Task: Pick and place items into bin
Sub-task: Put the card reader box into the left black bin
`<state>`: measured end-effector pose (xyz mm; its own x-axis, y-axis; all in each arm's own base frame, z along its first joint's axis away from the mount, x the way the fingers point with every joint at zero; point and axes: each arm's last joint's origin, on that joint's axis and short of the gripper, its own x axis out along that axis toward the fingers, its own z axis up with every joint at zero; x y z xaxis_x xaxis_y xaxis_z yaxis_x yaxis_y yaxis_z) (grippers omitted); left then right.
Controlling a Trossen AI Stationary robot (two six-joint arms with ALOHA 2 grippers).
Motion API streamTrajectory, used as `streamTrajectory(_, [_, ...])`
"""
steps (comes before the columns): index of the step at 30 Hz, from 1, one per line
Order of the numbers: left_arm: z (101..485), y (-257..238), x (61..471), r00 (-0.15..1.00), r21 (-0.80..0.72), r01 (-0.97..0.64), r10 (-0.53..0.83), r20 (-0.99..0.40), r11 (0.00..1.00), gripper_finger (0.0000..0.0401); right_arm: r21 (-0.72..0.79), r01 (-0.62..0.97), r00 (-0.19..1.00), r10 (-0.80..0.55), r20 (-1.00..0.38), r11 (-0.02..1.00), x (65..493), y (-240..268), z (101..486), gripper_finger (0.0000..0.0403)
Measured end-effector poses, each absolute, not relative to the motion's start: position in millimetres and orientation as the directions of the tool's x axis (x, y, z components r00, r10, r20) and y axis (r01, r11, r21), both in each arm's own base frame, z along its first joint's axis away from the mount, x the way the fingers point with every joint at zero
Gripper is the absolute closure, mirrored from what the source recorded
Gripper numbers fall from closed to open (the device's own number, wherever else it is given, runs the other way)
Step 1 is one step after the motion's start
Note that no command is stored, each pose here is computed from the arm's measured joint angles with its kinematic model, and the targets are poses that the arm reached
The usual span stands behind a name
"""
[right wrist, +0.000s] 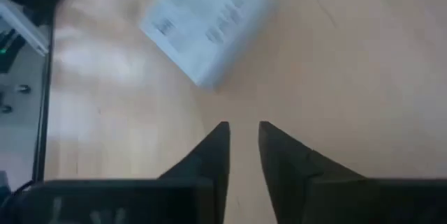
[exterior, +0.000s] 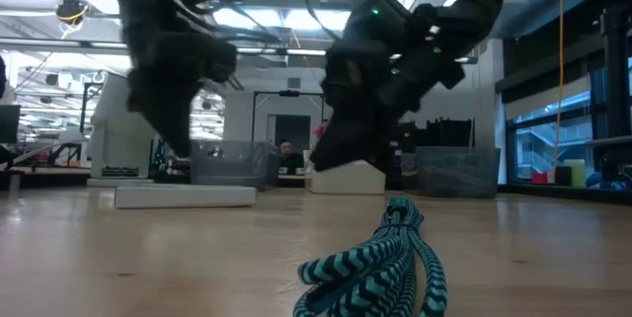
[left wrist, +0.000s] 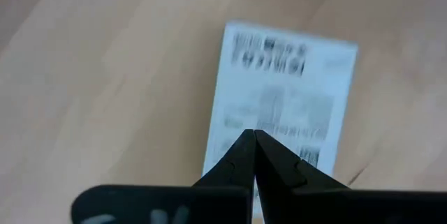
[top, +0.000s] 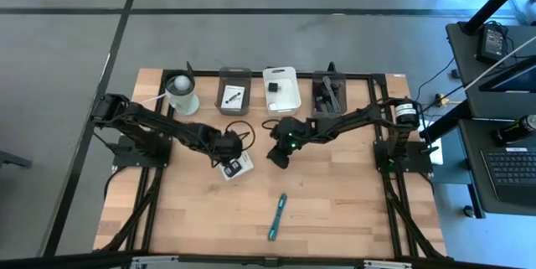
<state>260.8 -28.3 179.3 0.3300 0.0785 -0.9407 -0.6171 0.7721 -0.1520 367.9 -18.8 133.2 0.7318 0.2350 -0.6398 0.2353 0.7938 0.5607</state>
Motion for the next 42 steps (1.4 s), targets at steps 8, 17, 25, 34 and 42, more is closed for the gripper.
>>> streamTrajectory(8, [184, -53, 237, 0.315, -0.026, -0.677, 0.258, -0.913, 0.735, 0.0398, 0.423, 0.04, 0.775, 0.24, -0.585, 0.905, 397, -16, 150, 0.0274])
streamTrajectory(17, [163, -42, 227, 0.273, -0.031, -0.674, 0.21, -0.939, 0.738, 0.0399, 0.457, 0.104, 0.725, 0.247, -0.643, 0.883, 404, -14, 132, 0.0267])
streamTrajectory(25, [163, -34, 236, 0.349, -0.061, -0.581, 0.181, -0.92, 0.812, 0.0398, 0.361, 0.028, 0.705, 0.238, -0.668, 0.932, 407, 9, 117, 0.0267])
streamTrajectory(34, [152, -29, 240, 0.306, -0.027, -0.571, 0.182, -0.934, 0.821, 0.0399, 0.4, 0.111, 0.701, 0.214, -0.681, 0.91, 407, 13, 113, 0.0267])
streamTrajectory(42, [141, -34, 246, 0.297, -0.062, -0.557, 0.129, -0.946, 0.828, 0.0399, 0.474, 0.147, 0.686, 0.256, -0.681, 0.868, 406, 15, 112, 0.0267])
